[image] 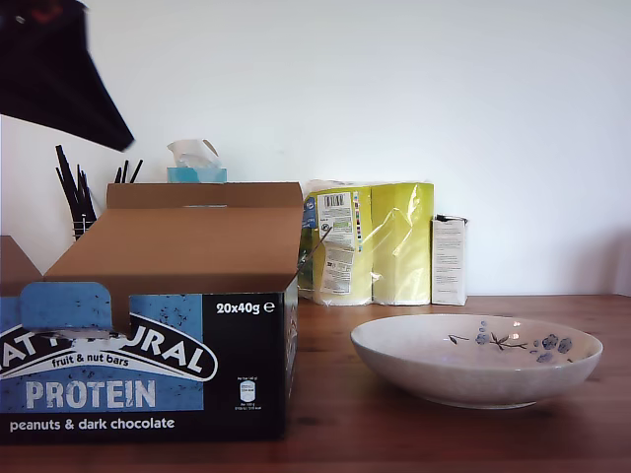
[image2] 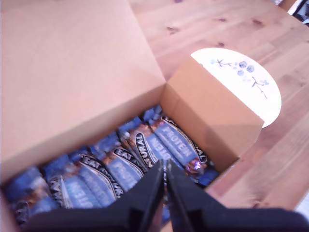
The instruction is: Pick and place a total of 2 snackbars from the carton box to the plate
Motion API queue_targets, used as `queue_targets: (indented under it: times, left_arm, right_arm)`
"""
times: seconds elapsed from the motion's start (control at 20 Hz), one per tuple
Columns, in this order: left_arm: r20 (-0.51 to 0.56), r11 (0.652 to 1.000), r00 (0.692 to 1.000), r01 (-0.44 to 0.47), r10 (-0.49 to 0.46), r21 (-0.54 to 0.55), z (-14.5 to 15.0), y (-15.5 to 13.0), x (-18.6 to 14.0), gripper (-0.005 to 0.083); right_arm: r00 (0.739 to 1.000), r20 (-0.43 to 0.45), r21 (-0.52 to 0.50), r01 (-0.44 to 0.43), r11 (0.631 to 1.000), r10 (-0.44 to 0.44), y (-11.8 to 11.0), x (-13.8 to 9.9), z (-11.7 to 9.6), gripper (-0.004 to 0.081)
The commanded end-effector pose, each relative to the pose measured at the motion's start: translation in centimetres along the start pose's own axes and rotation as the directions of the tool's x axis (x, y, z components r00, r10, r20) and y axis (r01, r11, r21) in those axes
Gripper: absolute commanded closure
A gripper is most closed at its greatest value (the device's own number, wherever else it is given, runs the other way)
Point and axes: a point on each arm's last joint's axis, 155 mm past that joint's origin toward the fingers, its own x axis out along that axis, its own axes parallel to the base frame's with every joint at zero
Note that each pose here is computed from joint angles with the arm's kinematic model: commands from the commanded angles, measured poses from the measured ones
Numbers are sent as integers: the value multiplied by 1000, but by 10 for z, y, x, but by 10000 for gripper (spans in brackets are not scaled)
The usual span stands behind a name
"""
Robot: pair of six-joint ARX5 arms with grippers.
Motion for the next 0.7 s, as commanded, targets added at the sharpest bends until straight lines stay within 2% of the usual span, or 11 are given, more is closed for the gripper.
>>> queue_targets:
  times: [0.0,0.1,0.2,0.3,0.65]
  left_arm:
    - [-33,999,999,-21,20,-33,4,-1,5,706]
    - [-89,996,995,-55,48,-74,8,-2,17,564]
    - [-159,991,986,-68,49,-117,7,-2,33,364]
    - [-230,984,972,-93,56,-152,2,3,49,249]
    - [-373,975,923,-158,92,-153,-27,22,95,245]
  right_arm:
    - [1000,-4,0,-4,1000,4,-1,4,2,783]
    - [1000,-12,3,-5,1000,5,-2,7,2,783]
    - [1000,-22,6,-5,1000,5,-2,9,2,783]
    - [1000,-29,8,-6,1000,6,-3,12,2,783]
    - [999,-48,14,-7,1000,7,-5,16,2,783]
